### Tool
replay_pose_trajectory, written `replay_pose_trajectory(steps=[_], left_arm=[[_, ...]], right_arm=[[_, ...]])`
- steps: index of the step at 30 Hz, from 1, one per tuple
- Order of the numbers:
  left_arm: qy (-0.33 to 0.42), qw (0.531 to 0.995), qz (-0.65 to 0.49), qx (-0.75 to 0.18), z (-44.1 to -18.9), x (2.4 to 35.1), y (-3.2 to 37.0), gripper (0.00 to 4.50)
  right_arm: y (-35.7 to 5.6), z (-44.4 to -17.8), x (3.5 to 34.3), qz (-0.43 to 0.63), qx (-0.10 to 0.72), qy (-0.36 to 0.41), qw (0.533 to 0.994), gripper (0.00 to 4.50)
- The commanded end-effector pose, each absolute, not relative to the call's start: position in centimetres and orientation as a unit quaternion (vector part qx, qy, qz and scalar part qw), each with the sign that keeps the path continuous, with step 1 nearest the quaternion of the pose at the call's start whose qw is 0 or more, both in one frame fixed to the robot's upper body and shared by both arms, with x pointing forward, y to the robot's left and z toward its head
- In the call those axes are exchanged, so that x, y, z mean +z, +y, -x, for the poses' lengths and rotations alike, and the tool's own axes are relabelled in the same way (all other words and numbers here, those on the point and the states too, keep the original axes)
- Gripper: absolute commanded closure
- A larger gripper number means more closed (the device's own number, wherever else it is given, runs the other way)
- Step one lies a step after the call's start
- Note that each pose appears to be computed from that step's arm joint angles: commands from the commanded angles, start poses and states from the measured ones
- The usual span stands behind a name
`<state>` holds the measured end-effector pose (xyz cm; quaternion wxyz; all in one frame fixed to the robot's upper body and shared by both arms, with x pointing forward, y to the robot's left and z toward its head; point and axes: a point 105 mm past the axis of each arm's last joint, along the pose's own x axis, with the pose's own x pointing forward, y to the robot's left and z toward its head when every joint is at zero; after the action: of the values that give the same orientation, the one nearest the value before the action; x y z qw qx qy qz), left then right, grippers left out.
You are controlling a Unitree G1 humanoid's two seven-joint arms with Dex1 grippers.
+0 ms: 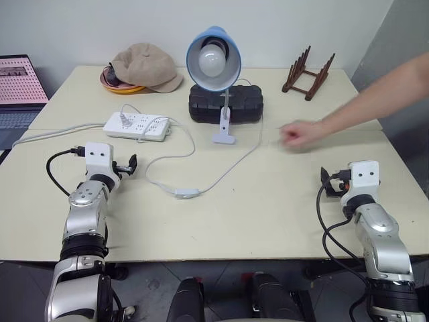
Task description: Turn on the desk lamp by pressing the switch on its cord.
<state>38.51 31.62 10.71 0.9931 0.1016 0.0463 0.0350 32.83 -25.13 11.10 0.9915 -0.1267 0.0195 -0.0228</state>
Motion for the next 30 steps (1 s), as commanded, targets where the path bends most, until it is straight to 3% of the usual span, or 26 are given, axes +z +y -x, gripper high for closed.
replay_pose_trajectory(steps=[1,7,13,17,19,25,30], left_arm=[[0.018,0.993,-0.112,0.035,-38.5,12.7,32.1,0.0],[0.014,0.991,-0.13,0.021,-38.1,13.6,32.4,0.0],[0.025,0.98,-0.17,-0.097,-37.5,15.7,30.7,0.0],[0.079,0.918,-0.209,-0.327,-34.6,17.2,26.5,0.0],[0.104,0.882,-0.227,-0.399,-33.5,17.4,25.1,0.0],[0.156,0.786,-0.274,-0.531,-31.8,16.9,21.5,0.0],[0.172,0.725,-0.327,-0.582,-31.9,15.2,20.3,0.0]], right_arm=[[-25.2,-32.9,12.3,0.136,-0.023,0.001,0.99,0.03],[-24.7,-33.0,12.6,0.124,-0.003,-0.003,0.992,0.03],[-20.7,-32.2,13.8,0.114,0.156,0.003,0.981,0.03],[-16.2,-29.0,14.4,0.115,0.353,0.035,0.928,0.03],[-14.7,-27.4,14.5,0.106,0.415,0.052,0.902,0.03],[-11.7,-25.1,14.1,0.095,0.489,0.074,0.864,0.03],[-10.8,-25.0,13.9,0.086,0.477,0.069,0.872,0.03]])
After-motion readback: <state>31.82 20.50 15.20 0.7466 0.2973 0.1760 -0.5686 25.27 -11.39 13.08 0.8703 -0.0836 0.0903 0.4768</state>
